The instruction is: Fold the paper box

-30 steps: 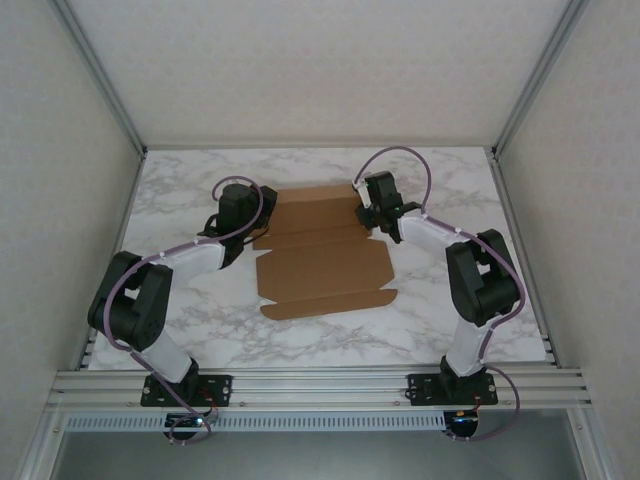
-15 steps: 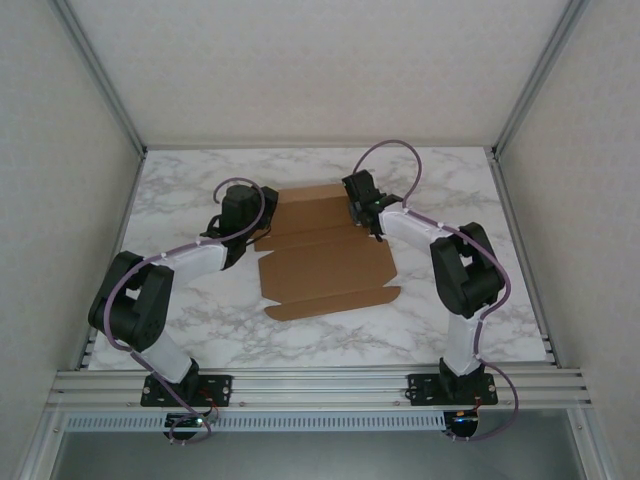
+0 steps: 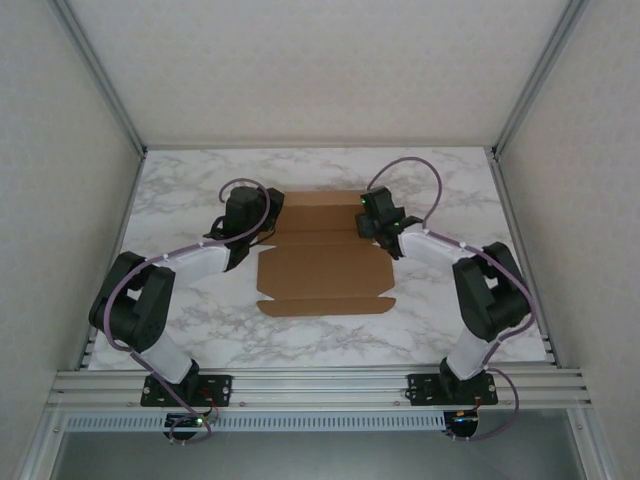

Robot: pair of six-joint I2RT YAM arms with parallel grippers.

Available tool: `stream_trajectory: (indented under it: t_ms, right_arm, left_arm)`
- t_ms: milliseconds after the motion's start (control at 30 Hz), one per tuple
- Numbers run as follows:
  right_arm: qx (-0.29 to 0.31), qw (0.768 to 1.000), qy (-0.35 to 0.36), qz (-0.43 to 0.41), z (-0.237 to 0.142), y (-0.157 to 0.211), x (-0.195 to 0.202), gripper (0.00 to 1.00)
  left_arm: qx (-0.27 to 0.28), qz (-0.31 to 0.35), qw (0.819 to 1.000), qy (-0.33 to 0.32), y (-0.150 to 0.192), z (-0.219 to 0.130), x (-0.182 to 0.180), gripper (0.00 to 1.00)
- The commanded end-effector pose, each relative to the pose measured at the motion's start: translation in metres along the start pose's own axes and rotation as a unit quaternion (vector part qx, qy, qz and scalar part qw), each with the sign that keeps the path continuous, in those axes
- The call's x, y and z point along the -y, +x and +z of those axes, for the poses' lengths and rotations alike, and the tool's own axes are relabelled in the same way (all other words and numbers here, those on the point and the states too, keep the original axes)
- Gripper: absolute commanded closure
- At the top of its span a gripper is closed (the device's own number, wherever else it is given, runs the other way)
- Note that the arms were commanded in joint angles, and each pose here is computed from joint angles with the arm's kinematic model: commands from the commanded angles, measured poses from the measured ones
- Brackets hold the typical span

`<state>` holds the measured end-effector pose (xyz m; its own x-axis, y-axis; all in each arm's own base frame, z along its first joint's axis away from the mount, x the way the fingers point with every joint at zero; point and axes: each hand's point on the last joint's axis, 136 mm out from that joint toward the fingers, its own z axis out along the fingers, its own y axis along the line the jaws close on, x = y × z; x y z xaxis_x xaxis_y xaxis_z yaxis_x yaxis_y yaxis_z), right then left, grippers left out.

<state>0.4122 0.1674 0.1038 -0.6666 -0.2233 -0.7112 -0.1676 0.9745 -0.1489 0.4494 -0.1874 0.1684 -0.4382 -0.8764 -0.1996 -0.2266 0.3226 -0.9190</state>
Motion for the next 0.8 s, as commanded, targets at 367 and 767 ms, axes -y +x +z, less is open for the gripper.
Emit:
stream_trajectory:
  t_ms: [367, 767]
  right_arm:
    - [0.118, 0.959, -0.230, 0.116, -0.077, -0.045, -0.004, 0.23]
    - [0.046, 0.942, -0.205, 0.261, -0.078, -0.083, 0.022, 0.43]
  left_arm:
    - [-0.034, 0.032, 0.993, -0.111, 0.021, -0.004, -0.065, 1.00]
    - [-0.035, 0.040, 0.992, -0.116, 0.021, -0.003, -0.065, 1.00]
